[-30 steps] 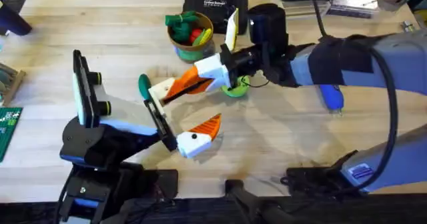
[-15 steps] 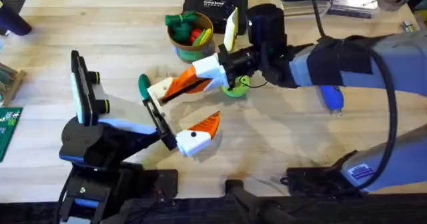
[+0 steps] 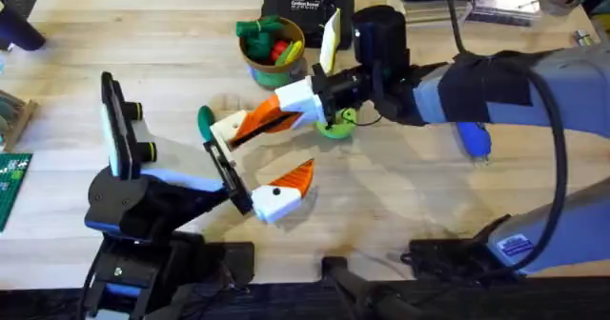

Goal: Pick up the gripper from the table and insert it into the empty holder that is missing its gripper. Then pick up a screw, insert it into the mounting hole, and use the screwdriver to tighten it. Finally, clean up the table by picking up the vegetable and placing it into the bucket.

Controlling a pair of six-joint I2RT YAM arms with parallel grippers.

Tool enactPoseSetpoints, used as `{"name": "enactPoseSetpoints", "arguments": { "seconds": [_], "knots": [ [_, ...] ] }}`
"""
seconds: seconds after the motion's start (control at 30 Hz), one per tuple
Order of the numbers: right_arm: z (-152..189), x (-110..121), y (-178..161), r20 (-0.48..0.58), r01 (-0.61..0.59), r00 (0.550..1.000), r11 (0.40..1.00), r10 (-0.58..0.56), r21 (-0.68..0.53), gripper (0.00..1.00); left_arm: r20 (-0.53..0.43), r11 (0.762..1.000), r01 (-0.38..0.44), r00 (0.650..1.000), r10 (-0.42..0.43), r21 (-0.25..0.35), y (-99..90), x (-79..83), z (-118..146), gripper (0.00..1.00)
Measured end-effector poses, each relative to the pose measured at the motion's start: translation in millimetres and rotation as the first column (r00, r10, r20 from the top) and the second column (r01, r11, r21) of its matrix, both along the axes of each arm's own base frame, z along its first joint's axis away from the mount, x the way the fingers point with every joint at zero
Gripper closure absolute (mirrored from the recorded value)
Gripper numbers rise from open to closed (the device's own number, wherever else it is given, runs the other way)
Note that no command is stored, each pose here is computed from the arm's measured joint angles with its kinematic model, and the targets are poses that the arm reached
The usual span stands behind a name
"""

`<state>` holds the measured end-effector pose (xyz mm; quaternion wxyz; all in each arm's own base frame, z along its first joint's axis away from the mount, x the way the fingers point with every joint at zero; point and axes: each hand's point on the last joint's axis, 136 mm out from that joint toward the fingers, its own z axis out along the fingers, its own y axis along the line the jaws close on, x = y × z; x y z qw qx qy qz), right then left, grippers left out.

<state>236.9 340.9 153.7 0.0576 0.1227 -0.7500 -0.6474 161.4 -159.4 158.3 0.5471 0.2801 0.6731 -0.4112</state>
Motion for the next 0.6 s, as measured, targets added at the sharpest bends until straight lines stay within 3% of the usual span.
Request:
{"name": "enactPoseSetpoints", "arguments": {
  "seconds": [0.6],
  "knots": [
    [1.2, 3.3, 2.2, 0.017, 0.017, 1.000, 1.000, -0.017, 0.002, 0.989, -0.001, 1.000, -0.014, 1.000, 0.014, 0.000, 1.2, 2.1, 0.1, 0.015]
  ]
}}
